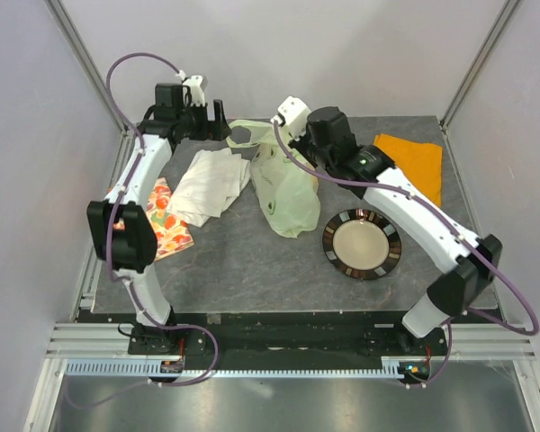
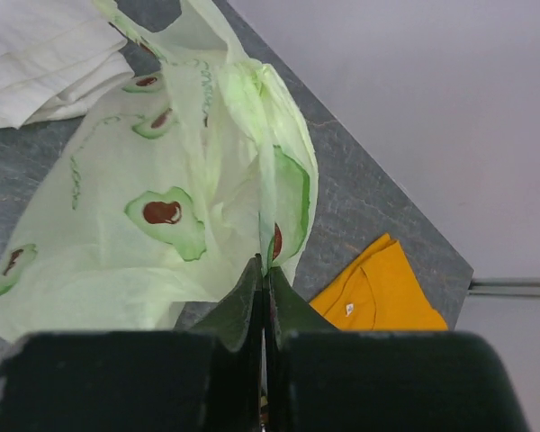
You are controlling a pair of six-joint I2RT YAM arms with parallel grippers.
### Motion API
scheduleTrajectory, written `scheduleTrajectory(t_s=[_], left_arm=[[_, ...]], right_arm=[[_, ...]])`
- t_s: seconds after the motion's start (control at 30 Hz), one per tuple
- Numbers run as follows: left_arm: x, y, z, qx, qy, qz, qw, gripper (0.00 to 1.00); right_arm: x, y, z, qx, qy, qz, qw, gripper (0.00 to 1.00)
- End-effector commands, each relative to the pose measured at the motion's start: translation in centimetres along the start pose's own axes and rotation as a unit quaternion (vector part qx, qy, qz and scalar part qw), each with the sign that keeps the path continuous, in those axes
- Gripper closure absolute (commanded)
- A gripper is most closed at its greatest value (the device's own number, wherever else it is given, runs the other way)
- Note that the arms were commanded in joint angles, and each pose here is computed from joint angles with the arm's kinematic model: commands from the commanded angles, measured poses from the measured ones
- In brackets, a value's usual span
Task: Take the fake fruits out of the plastic bag
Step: Adjust the plastic bag at the center of the board.
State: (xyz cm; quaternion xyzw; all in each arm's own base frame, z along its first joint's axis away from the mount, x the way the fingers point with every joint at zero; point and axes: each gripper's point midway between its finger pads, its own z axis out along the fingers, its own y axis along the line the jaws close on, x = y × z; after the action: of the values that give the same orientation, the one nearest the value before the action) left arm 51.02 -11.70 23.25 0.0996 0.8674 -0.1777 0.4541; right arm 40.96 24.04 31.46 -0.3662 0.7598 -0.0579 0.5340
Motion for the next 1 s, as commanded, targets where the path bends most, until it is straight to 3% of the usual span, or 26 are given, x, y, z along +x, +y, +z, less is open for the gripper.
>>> scheduleTrajectory(t_s=[0.0, 0.27, 0.37, 0.47, 0.5, 0.57, 0.6, 0.63, 0.67, 0.7, 0.73, 0.8, 0.83, 0.93, 0.97], left_arm=[[-3.2, 0.2, 2.6, 0.025, -0.018, 0.032, 0.999, 0.02], [-0.1, -2.0, 5.8, 0.121, 0.015, 0.054, 0.991, 0.05], [0.6, -2.5, 6.7, 0.132, 0.023, 0.053, 0.99, 0.15], [0.2, -2.4, 7.7, 0.135, 0.02, 0.046, 0.99, 0.45], [0.1, -2.3, 8.3, 0.136, 0.019, 0.046, 0.989, 0.71], [-2.2, -2.6, 8.1, 0.14, -0.009, 0.053, 0.989, 0.98], [-2.8, -2.8, 8.5, 0.145, -0.019, 0.056, 0.988, 0.98], [-5.2, -3.7, 7.7, 0.168, -0.047, 0.068, 0.982, 0.98], [-6.6, -4.1, 7.3, 0.177, -0.063, 0.074, 0.979, 0.98], [-7.8, -4.4, 7.1, 0.182, -0.078, 0.08, 0.977, 0.98], [-11.0, -4.9, 5.9, 0.183, -0.118, 0.101, 0.971, 0.98], [-14.3, -5.2, 4.4, 0.173, -0.16, 0.094, 0.967, 0.98], [-17.4, -5.8, 2.2, 0.171, -0.207, 0.092, 0.959, 0.98], [-20.9, -6.3, -1.2, 0.161, -0.259, 0.076, 0.949, 0.98], [-21.6, -7.4, -2.9, 0.175, -0.269, 0.083, 0.943, 0.98]], right_arm=[[-0.3, 0.3, -3.2, -0.025, -0.014, 0.034, 0.999, 1.0], [0.1, 0.0, -3.9, -0.021, -0.011, 0.031, 0.999, 1.0], [0.3, 0.1, -3.5, -0.02, -0.008, 0.026, 0.999, 1.0], [1.0, -1.2, -1.8, 0.027, 0.005, 0.02, 0.999, 1.0], [1.7, -2.2, 0.1, 0.045, 0.012, 0.027, 0.999, 1.0], [1.2, -4.8, 2.0, 0.076, 0.01, 0.04, 0.996, 1.0], [3.1, -6.6, 5.1, 0.096, 0.035, 0.046, 0.994, 1.0], [0.7, -9.5, 5.5, 0.123, 0.008, 0.061, 0.99, 1.0], [1.4, -12.5, 6.8, 0.153, 0.015, 0.073, 0.985, 1.0], [3.2, -12.6, 10.5, 0.155, 0.041, 0.07, 0.985, 1.0], [-0.6, -16.0, 9.9, 0.188, -0.007, 0.083, 0.979, 1.0], [-2.8, -19.5, 11.0, 0.225, -0.042, 0.08, 0.97, 1.0], [-3.6, -20.2, 11.0, 0.234, -0.054, 0.079, 0.967, 1.0], [-5.7, -21.6, 10.0, 0.253, -0.097, 0.079, 0.959, 1.0], [-8.3, -23.2, 6.7, 0.276, -0.143, 0.089, 0.946, 1.0]])
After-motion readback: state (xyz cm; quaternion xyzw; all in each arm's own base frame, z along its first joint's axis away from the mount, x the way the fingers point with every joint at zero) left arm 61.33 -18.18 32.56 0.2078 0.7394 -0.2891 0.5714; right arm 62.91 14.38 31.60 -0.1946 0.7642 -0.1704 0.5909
